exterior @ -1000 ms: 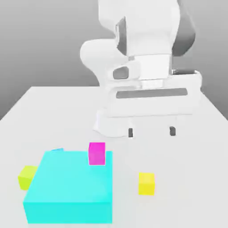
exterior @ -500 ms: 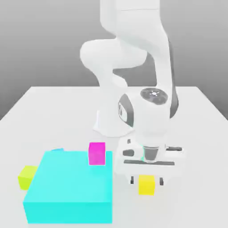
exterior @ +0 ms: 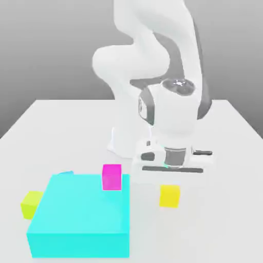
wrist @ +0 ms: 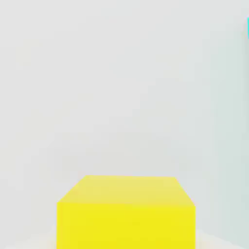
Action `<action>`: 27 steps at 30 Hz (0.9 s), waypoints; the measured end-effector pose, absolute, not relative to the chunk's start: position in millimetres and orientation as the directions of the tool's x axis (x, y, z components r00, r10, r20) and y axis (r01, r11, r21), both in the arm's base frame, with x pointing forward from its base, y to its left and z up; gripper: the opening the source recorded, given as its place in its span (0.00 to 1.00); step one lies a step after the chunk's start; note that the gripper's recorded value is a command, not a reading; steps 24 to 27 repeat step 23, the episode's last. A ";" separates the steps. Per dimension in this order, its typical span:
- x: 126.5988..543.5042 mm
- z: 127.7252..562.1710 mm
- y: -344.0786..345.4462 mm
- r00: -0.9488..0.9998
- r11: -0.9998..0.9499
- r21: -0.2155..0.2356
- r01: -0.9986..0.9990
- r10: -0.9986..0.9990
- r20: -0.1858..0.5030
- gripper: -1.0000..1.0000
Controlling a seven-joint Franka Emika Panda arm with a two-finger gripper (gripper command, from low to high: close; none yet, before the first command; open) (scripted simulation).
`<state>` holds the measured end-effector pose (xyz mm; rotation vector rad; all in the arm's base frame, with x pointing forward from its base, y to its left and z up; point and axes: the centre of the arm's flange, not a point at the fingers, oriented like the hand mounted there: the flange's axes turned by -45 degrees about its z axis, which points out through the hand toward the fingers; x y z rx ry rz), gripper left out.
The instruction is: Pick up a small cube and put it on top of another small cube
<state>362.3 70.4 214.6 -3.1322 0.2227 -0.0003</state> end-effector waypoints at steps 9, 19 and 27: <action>344.8 289.8 -8.6 0.940 -0.940 -0.006 -0.340 -0.340 -0.001 0.00; 320.4 273.4 -51.2 0.890 -0.890 -0.002 -0.456 -0.456 0.000 0.00; 319.6 264.9 -51.1 0.890 -0.890 -0.001 -0.456 -0.456 0.000 1.00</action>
